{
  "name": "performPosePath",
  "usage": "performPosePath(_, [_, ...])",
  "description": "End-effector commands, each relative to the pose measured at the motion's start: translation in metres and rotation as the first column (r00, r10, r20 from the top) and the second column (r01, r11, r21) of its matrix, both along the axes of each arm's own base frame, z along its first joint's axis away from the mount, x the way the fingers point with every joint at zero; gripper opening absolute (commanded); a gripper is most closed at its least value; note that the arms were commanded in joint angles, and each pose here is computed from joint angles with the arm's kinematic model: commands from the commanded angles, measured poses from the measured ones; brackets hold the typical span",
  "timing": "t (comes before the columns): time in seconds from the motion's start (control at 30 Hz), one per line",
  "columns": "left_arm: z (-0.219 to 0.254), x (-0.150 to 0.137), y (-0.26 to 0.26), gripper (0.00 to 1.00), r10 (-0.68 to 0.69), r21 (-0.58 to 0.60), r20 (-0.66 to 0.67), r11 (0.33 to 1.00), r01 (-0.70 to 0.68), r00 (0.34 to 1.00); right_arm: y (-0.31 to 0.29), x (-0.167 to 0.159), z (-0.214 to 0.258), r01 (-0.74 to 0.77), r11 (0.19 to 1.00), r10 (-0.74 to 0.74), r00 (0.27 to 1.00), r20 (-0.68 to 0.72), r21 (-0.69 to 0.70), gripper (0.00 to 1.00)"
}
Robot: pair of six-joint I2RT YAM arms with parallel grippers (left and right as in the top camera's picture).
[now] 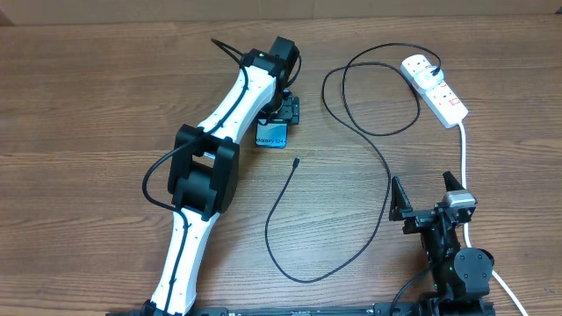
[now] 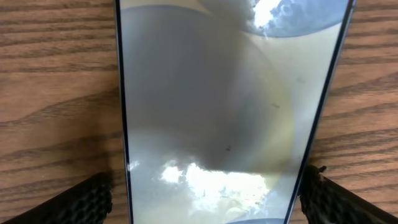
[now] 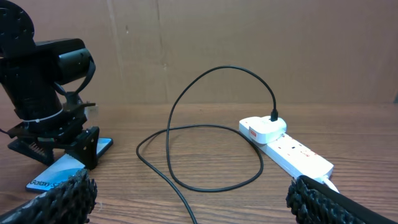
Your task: Plug charger to phone and switch on socket
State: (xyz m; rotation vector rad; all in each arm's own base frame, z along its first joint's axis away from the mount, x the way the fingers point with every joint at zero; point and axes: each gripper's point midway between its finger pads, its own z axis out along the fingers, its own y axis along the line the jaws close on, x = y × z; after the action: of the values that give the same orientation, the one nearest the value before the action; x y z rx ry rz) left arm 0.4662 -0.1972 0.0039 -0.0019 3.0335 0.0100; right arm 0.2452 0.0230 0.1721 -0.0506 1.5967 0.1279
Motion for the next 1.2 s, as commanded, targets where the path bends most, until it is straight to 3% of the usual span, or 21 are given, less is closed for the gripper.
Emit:
performPosePath(0.0, [-0.027,-0.004,0.019,0.95,0.016,0.083,-0.042,0.996,-0.012,0.999,0.0,0.0,-0.002,0.002,1.0,-0.002,1.0,0.003,0.007,1.0])
performPosePath(0.17, [-0.029,-0.004,0.022,0.99,0.024,0.077,-0.05,0.997,-0.02,0.998,0.0,0.0,-0.002,0.003,1.0,-0.003,1.0,0.003,0.007,1.0])
performPosePath(0.4, [-0.034,-0.01,0.019,0.81,0.003,0.087,-0.069,0.996,0.003,0.998,0.0,0.0,-0.002,0.003,1.0,-0.003,1.0,0.003,0.007,1.0])
performPosePath(0.6, [-0.034,-0.009,0.022,0.74,0.007,0.088,-0.068,0.996,-0.001,0.998,0.0,0.0,-0.002,0.002,1.0,-0.002,1.0,0.003,0.007,1.0])
performPosePath(0.9, [-0.034,-0.014,0.026,0.73,0.007,0.1,-0.093,0.995,0.002,0.996,0.0,0.0,-0.002,0.002,1.0,-0.002,1.0,0.003,0.007,1.0])
performPosePath(1.17, [-0.033,-0.024,0.043,0.71,0.113,0.126,-0.136,0.987,-0.096,0.984,0.0,0.0,-0.002,0.002,1.0,-0.002,1.0,0.003,0.007,1.0])
